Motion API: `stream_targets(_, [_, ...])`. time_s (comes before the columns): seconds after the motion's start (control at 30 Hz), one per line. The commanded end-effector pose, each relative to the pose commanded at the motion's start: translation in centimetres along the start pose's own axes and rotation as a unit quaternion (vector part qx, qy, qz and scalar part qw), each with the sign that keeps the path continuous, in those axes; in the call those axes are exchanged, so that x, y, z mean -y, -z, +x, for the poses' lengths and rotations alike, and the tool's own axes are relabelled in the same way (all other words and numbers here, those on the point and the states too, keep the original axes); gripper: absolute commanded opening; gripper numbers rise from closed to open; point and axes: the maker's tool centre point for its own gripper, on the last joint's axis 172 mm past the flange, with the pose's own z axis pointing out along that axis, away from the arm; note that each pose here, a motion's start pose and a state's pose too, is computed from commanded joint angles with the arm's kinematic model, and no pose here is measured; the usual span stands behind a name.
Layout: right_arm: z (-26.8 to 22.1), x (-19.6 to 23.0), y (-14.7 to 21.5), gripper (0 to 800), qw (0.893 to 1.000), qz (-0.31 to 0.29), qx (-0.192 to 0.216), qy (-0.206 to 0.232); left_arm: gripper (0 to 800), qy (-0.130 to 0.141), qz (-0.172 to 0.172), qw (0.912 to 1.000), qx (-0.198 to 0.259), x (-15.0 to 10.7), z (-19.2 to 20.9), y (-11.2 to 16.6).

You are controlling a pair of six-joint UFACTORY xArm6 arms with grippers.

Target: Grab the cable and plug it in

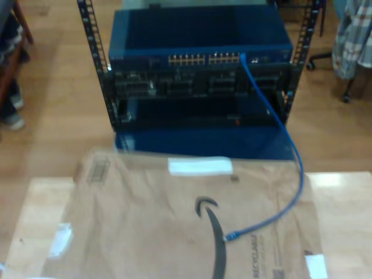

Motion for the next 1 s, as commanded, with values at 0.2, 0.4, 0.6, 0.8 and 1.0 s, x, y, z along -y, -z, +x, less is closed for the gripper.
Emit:
stream_targets(0.2, [-1.4,1.3,-0.6,796,0.999,0.034,0.022,-0.008,799,0.0,0.0,1.0,0.0,0.0,0.0,0.0])
stream_targets(0.4, [-3.3,-0.2,-2.7,797,0.998,0.022,0.058,-0.019,800,0.0,0.0,1.0,0.0,0.0,0.0,0.0])
stream_targets(0.6, [-4.0,-1.1,-3.5,797,0.997,0.017,0.076,-0.014,800,0.0,0.0,1.0,0.0,0.0,0.0,0.0])
stream_targets(0.8, [-5.3,-1.7,-4.5,797,0.995,0.013,0.093,-0.017,800,0.0,0.0,1.0,0.0,0.0,0.0,0.0])
stream_targets(1.0, [-7.4,-2.4,-6.0,797,0.992,0.008,0.124,-0.029,800,0.0,0.0,1.0,0.0,0.0,0.0,0.0])
